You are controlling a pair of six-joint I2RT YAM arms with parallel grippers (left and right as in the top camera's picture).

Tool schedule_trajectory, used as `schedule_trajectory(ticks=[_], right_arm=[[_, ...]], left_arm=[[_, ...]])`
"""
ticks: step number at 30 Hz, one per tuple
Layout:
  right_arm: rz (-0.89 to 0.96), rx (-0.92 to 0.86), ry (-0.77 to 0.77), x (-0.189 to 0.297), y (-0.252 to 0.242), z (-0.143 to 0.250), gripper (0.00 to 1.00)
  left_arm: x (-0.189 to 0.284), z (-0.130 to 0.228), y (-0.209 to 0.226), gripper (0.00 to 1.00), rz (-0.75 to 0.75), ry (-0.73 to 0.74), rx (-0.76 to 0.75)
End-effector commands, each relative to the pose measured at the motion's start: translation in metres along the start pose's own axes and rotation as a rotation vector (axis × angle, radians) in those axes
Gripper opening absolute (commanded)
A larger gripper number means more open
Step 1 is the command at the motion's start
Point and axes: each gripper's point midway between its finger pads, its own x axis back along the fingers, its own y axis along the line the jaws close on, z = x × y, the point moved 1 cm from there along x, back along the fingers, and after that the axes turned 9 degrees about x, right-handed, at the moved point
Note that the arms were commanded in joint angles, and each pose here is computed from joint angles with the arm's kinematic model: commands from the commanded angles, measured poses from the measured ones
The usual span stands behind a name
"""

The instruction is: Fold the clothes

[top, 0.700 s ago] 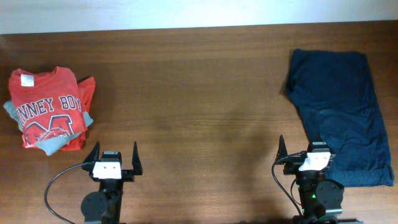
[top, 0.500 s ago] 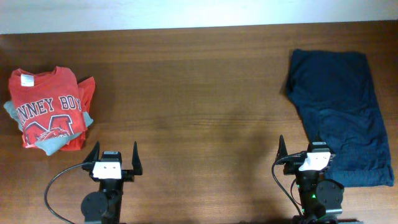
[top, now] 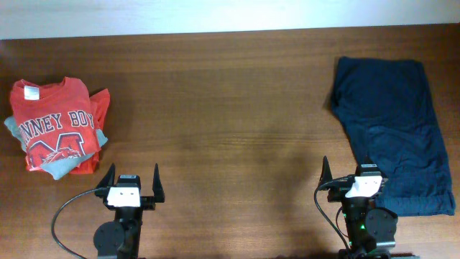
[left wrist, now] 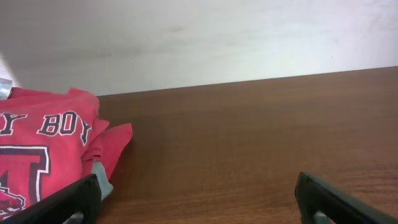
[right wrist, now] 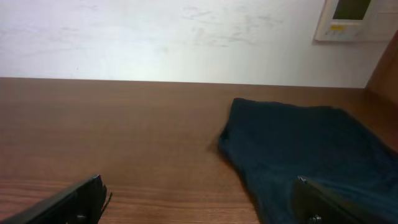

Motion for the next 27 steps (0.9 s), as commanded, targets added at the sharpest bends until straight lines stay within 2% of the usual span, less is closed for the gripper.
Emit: schedule_trajectory(ticks=[1, 27], right_arm=[[0.009, -0.005, 0.002, -0.0001, -0.0013, 0.0024, 0.99], [-0.001, -0.042, 0.0, -0.0001, 0.0003, 0.0021, 0.99]], left_arm=[[0.0001, 0.0012, 0.0027, 0.99, -0.015, -0.004, 0.01], [0.0001, 0.0012, 0.0027, 0.99, -0.015, -0.004, 0.01]])
